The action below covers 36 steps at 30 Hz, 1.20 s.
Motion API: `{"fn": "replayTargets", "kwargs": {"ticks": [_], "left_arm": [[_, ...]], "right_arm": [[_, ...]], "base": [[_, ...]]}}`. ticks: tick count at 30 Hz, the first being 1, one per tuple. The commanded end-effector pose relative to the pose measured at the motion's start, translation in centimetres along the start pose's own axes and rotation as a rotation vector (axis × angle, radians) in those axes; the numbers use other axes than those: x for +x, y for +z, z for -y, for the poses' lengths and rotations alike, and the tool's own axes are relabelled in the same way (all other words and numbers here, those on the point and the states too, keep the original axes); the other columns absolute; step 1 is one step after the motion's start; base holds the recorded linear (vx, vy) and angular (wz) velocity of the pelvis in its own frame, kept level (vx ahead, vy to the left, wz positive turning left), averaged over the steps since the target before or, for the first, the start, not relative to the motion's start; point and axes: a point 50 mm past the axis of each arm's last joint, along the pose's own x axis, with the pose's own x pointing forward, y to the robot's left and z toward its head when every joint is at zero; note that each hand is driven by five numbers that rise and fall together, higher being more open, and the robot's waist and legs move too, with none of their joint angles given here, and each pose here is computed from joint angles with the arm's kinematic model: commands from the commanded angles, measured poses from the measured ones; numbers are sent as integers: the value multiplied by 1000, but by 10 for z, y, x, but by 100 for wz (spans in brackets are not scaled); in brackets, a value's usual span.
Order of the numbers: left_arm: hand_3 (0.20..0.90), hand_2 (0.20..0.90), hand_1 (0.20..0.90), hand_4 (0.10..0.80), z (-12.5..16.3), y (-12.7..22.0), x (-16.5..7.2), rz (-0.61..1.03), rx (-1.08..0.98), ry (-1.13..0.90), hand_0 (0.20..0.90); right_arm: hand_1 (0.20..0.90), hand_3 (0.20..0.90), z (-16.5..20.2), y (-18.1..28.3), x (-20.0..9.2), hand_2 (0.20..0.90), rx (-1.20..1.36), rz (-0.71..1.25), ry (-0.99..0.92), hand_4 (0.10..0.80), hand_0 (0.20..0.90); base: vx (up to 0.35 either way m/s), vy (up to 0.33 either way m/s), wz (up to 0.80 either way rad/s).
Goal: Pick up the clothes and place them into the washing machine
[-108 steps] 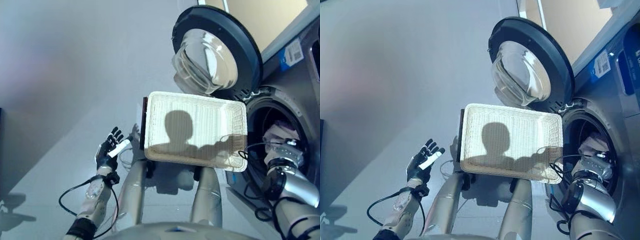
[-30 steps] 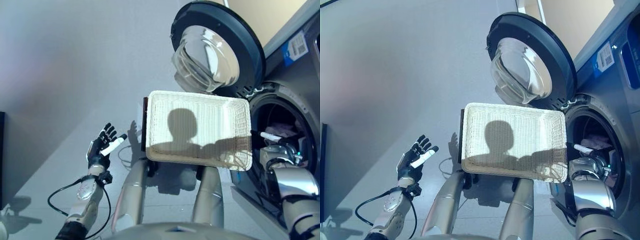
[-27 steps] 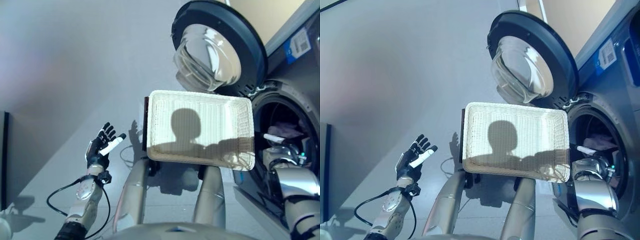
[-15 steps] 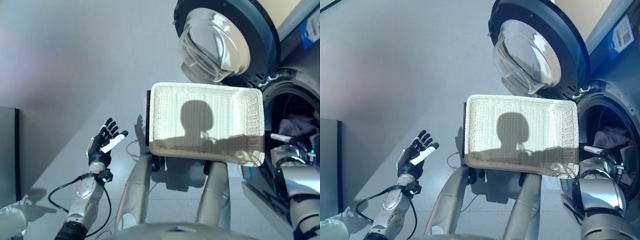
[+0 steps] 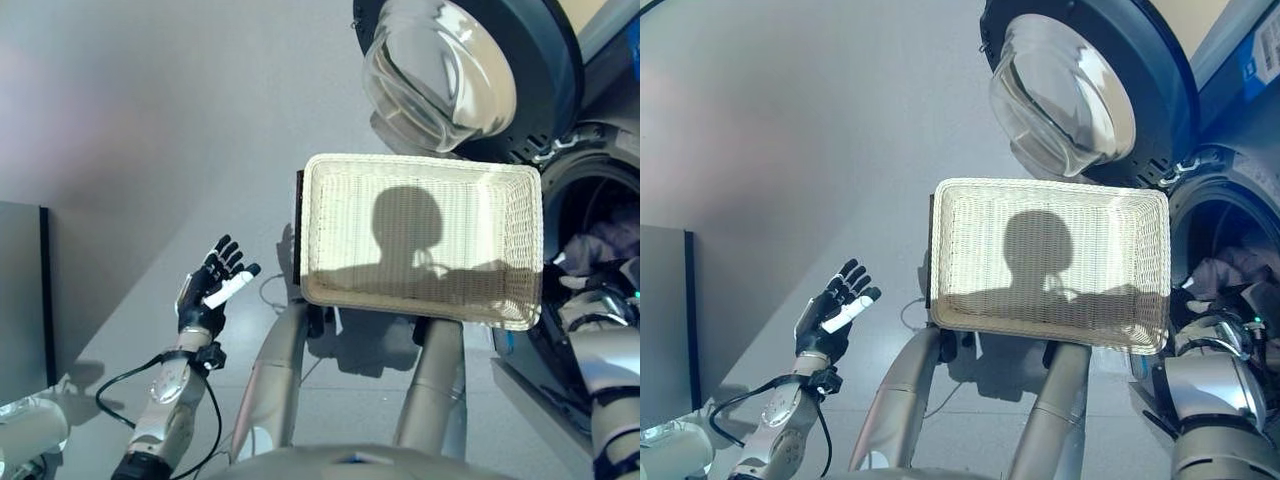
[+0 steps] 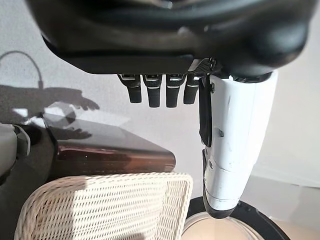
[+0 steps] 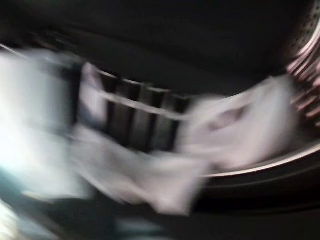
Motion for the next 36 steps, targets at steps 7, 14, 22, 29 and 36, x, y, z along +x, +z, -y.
{"fn": "replayTargets", "kwargs": {"ticks": [7,14,22,29,36], "left_arm": [[900,900,900,800,-8,38,-5,173,2,14,900],[900,900,900,800,-8,33,-3,159,-4,45,900],[900,900,900,800,-10,28,-11,149,-73,84,900],[900,900,900,800,-12,24,-14,129,-76,84,900],[900,900,900,800,-11,27,-16,145,-93,89,900]], "right_arm": [[200,200,51,-21,18,200,-305,-23,-140,300,200],[200,200,50,-20,18,200,650,-246,-139,300,200],[200,200,55,-17,15,200,1231,-427,-299,300,200],[200,200,90,-36,20,200,1401,-517,-481,300,200],[200,200,135,-42,24,200,1463,-473,-642,300,200]], "base": [[0,0,0],[39,-14,1],[34,2,1],[17,-3,2],[12,-9,4]]}}
